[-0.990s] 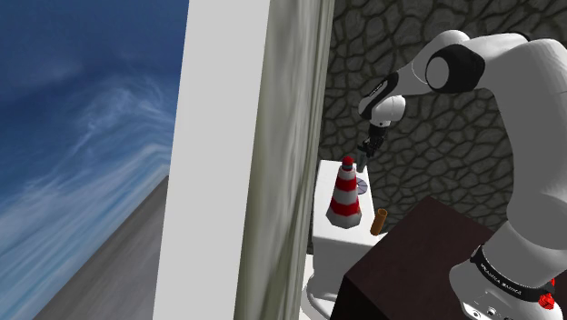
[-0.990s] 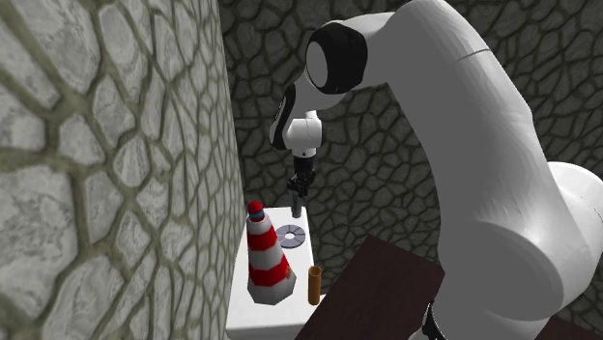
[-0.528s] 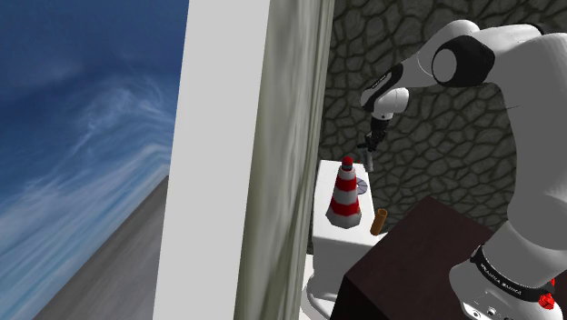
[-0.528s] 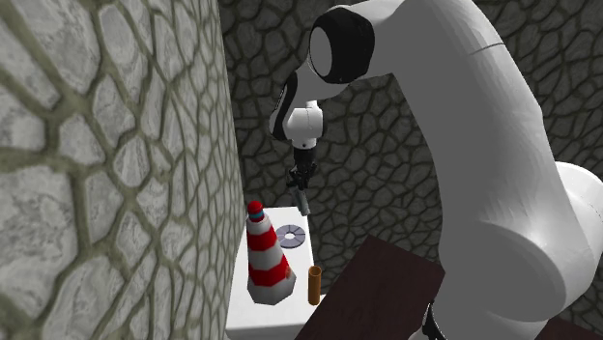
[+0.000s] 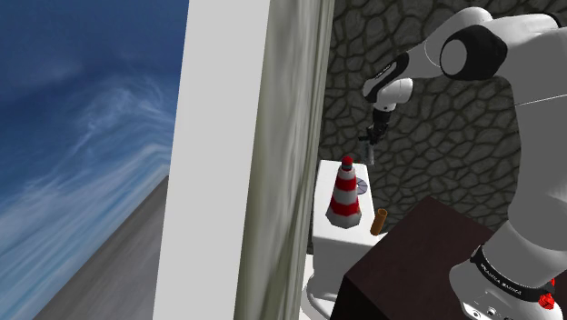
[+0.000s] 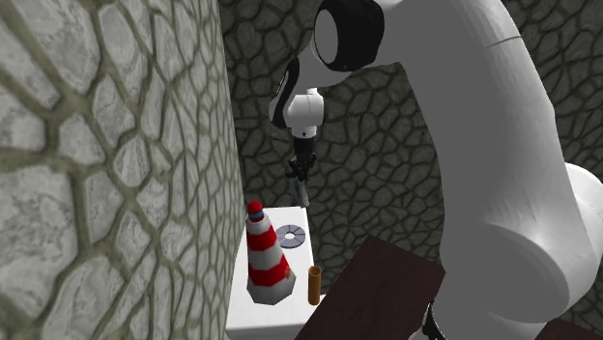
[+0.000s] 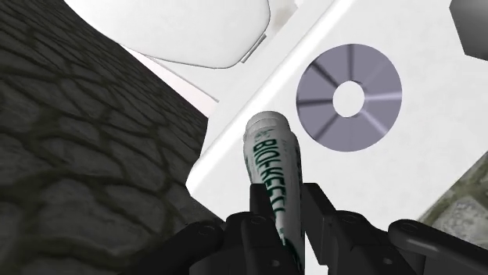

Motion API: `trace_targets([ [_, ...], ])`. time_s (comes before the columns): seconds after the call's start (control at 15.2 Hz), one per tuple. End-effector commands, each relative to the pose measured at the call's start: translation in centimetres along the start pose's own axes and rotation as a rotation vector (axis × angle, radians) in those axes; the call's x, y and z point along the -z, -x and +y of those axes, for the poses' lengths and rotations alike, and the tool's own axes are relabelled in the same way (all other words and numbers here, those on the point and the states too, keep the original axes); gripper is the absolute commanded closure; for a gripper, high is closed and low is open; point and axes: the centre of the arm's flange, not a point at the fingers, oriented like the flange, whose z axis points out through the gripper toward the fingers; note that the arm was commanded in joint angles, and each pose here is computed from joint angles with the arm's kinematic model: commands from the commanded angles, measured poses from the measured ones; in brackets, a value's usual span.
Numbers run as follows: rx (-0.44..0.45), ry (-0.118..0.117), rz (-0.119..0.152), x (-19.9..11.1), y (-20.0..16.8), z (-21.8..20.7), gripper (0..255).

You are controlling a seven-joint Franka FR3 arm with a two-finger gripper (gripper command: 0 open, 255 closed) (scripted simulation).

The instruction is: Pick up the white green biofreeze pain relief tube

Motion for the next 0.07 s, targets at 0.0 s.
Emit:
trace_targets([
  [0.0,0.000,0.000,0.000,0.31,0.05,-0.07,255],
])
